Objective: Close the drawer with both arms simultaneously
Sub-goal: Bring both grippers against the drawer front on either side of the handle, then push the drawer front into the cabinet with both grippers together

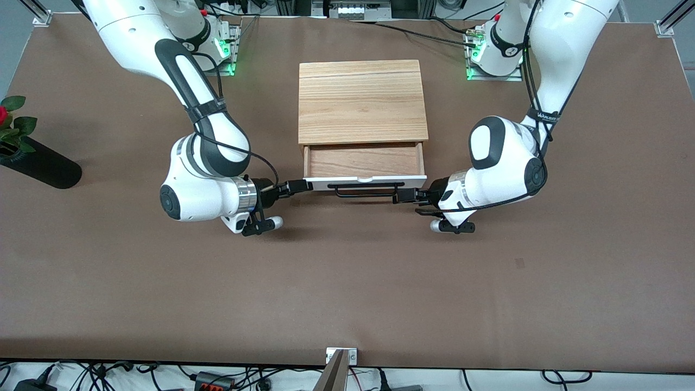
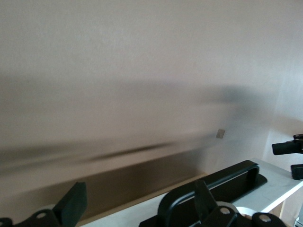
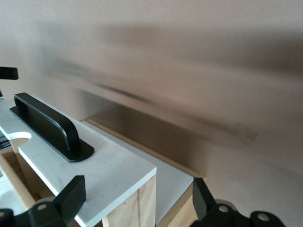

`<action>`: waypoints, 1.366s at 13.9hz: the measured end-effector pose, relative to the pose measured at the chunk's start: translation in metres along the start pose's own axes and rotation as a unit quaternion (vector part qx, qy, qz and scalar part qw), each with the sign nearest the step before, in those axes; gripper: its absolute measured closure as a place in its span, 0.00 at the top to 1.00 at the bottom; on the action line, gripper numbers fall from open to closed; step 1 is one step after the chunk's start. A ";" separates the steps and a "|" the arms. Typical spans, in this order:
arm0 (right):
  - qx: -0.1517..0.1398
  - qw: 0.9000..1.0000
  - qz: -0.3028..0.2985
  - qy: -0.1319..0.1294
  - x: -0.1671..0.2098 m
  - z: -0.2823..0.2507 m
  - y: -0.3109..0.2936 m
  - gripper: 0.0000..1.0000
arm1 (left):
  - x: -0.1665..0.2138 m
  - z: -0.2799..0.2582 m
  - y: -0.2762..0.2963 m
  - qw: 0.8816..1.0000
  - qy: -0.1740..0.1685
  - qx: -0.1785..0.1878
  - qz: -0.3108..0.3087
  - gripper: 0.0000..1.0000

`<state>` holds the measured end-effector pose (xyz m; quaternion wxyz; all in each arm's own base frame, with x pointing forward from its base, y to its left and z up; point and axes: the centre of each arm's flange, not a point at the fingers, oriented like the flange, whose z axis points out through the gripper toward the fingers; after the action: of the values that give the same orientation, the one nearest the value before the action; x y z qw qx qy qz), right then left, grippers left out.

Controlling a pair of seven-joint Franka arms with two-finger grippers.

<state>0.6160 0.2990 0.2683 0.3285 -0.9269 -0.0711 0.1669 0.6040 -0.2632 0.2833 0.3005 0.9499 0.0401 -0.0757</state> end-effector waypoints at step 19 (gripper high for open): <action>-0.002 0.995 0.004 -0.104 -0.032 0.068 -0.005 1.00 | -0.062 0.029 -0.016 0.984 -0.179 0.013 -0.005 1.00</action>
<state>0.5615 0.3350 0.2302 0.3167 -0.9056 -0.1015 0.2631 0.5375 -0.2685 0.2612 0.2897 0.9248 -0.0107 -0.2464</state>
